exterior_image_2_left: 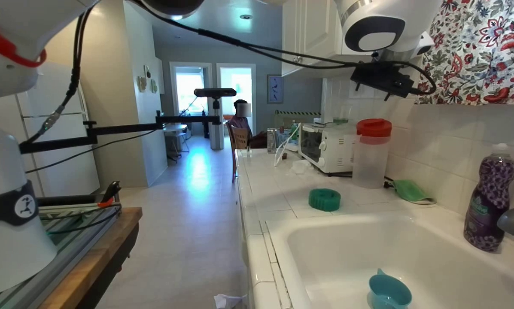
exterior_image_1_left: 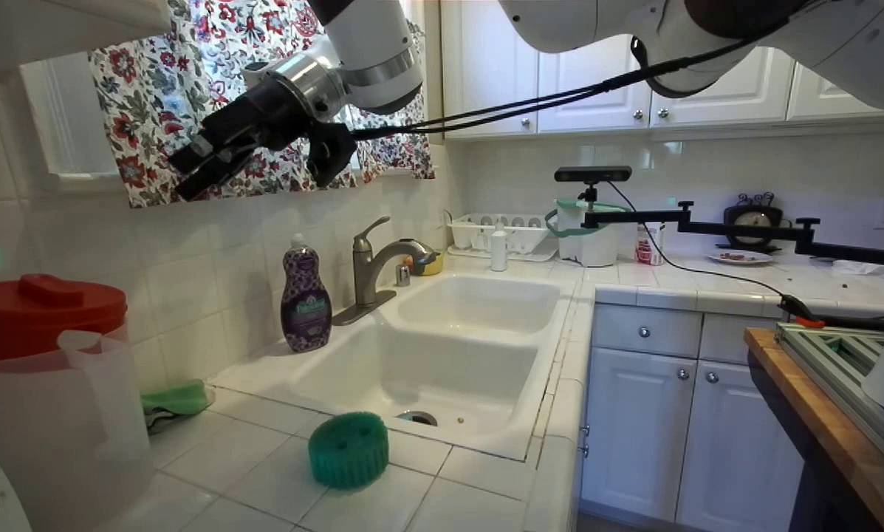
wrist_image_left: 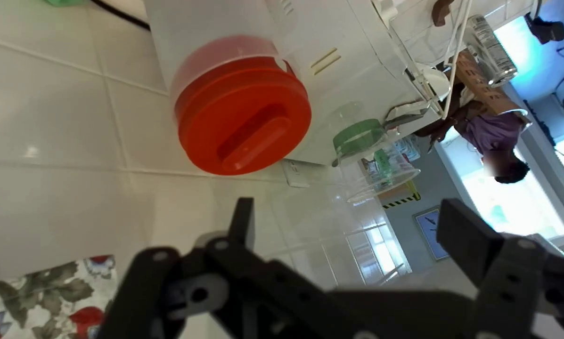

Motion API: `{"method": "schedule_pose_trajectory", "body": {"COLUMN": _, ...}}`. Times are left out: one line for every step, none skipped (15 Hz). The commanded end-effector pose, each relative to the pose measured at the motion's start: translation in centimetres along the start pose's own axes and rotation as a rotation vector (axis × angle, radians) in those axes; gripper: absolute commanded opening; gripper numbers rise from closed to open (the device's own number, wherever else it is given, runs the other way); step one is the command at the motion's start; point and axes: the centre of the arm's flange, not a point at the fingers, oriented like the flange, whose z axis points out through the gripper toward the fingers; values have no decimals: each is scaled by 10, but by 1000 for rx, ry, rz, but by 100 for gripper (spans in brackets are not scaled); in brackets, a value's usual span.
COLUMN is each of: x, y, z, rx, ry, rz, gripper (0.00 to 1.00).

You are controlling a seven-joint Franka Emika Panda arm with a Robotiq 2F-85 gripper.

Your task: Remove the red lid from the clear jug.

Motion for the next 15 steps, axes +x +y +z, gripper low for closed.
{"method": "schedule_pose_trajectory", "body": {"x": 30, "y": 38, "z": 26, "rx": -7, "ry": 5, "rz": 26, "gripper": 100}}
{"method": "schedule_pose_trajectory", "body": {"x": 32, "y": 41, "z": 30, "rx": -12, "ry": 0, "rz": 31, "gripper": 100}}
{"method": "schedule_pose_trajectory", "body": {"x": 35, "y": 44, "z": 33, "rx": -19, "ry": -9, "rz": 37, "gripper": 100}}
{"method": "schedule_pose_trajectory", "body": {"x": 38, "y": 47, "z": 37, "rx": -23, "ry": -18, "rz": 41, "gripper": 100}}
{"method": "schedule_pose_trajectory", "body": {"x": 41, "y": 45, "z": 40, "rx": -30, "ry": -30, "rz": 48, "gripper": 100}}
{"method": "schedule_pose_trajectory", "body": {"x": 45, "y": 47, "z": 47, "rx": -34, "ry": -43, "rz": 51, "gripper": 100}}
{"method": "schedule_pose_trajectory", "body": {"x": 49, "y": 46, "z": 52, "rx": -36, "ry": -53, "rz": 53, "gripper": 100}}
{"method": "schedule_pose_trajectory", "body": {"x": 52, "y": 44, "z": 58, "rx": -37, "ry": -70, "rz": 59, "gripper": 100}}
{"method": "schedule_pose_trajectory", "body": {"x": 53, "y": 42, "z": 65, "rx": -37, "ry": -76, "rz": 58, "gripper": 100}}
{"method": "schedule_pose_trajectory", "body": {"x": 52, "y": 39, "z": 69, "rx": -29, "ry": -85, "rz": 52, "gripper": 100}}
{"method": "schedule_pose_trajectory", "body": {"x": 4, "y": -5, "z": 42, "rx": -20, "ry": -72, "rz": 52, "gripper": 100}}
{"method": "schedule_pose_trajectory", "body": {"x": 4, "y": -7, "z": 45, "rx": -18, "ry": -74, "rz": 51, "gripper": 100}}
{"method": "schedule_pose_trajectory", "body": {"x": 4, "y": -7, "z": 46, "rx": -18, "ry": -74, "rz": 51, "gripper": 100}}
{"method": "schedule_pose_trajectory", "body": {"x": 4, "y": -6, "z": 45, "rx": -20, "ry": -73, "rz": 52, "gripper": 100}}
{"method": "schedule_pose_trajectory", "body": {"x": 3, "y": -4, "z": 43, "rx": -21, "ry": -72, "rz": 53, "gripper": 100}}
